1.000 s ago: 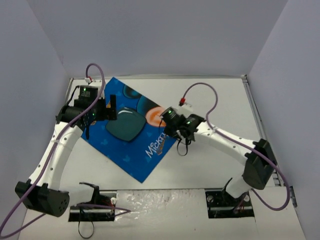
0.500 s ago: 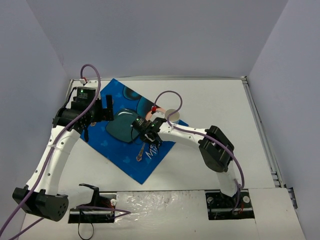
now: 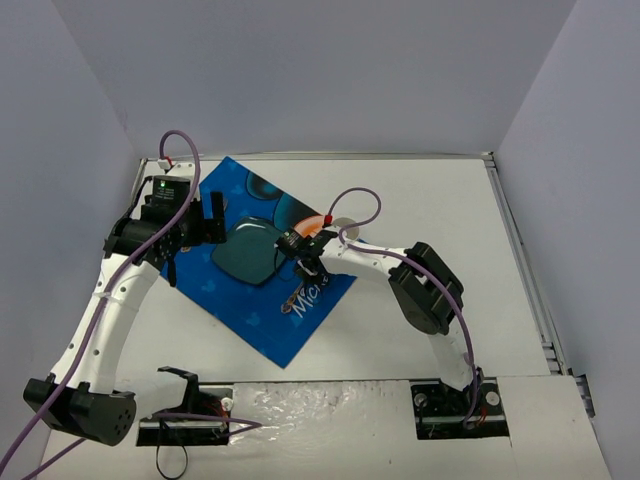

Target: Set the dinner table for one person

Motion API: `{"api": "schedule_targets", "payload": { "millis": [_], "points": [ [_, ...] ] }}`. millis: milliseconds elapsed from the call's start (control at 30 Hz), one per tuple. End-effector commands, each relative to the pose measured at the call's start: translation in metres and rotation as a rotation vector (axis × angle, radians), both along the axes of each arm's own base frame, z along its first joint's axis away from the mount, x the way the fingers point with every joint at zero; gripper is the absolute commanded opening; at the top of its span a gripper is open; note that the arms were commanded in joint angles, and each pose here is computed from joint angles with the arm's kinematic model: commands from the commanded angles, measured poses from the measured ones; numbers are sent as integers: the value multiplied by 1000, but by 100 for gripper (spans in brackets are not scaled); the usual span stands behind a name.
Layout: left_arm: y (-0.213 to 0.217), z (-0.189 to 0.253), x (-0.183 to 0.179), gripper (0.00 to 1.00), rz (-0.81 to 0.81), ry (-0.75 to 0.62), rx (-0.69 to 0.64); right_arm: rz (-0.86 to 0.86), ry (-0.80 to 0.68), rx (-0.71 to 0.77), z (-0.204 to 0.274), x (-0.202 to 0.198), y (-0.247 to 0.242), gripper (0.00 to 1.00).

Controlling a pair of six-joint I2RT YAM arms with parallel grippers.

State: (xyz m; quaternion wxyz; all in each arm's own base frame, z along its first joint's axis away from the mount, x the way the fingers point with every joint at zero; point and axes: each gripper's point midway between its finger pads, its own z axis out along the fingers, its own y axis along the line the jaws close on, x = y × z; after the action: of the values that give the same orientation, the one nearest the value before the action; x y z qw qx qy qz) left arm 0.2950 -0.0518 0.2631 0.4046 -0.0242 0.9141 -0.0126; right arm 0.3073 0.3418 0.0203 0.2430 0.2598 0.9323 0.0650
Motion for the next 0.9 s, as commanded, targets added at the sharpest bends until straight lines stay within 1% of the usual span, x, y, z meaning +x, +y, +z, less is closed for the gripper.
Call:
{"api": "schedule_targets", "payload": {
  "millis": [0,133,200,633,733,800,867],
  "points": [
    [-3,11,5,97,5,-41,-22,-67,-26,-19,-1,5,-11,0],
    [-3,10,5,97,5,-40,-18,-80,2,-12,-8,-1,-11,0],
    [-3,10,6,97,4,-39,-20,-82,12,-10,-11,-3,-11,2],
    [-3,9,5,97,1,-37,-18,-66,28,0,-14,-11,-3,6],
    [-5,10,4,97,-3,-38,-26,-46,15,-5,-10,-10,-1,15],
    [-5,12,3,97,-6,-41,-30,-30,-23,-10,1,-7,1,27],
    [-5,13,2,97,-6,-42,-30,-19,-51,-19,9,-4,1,35]
  ]
}}
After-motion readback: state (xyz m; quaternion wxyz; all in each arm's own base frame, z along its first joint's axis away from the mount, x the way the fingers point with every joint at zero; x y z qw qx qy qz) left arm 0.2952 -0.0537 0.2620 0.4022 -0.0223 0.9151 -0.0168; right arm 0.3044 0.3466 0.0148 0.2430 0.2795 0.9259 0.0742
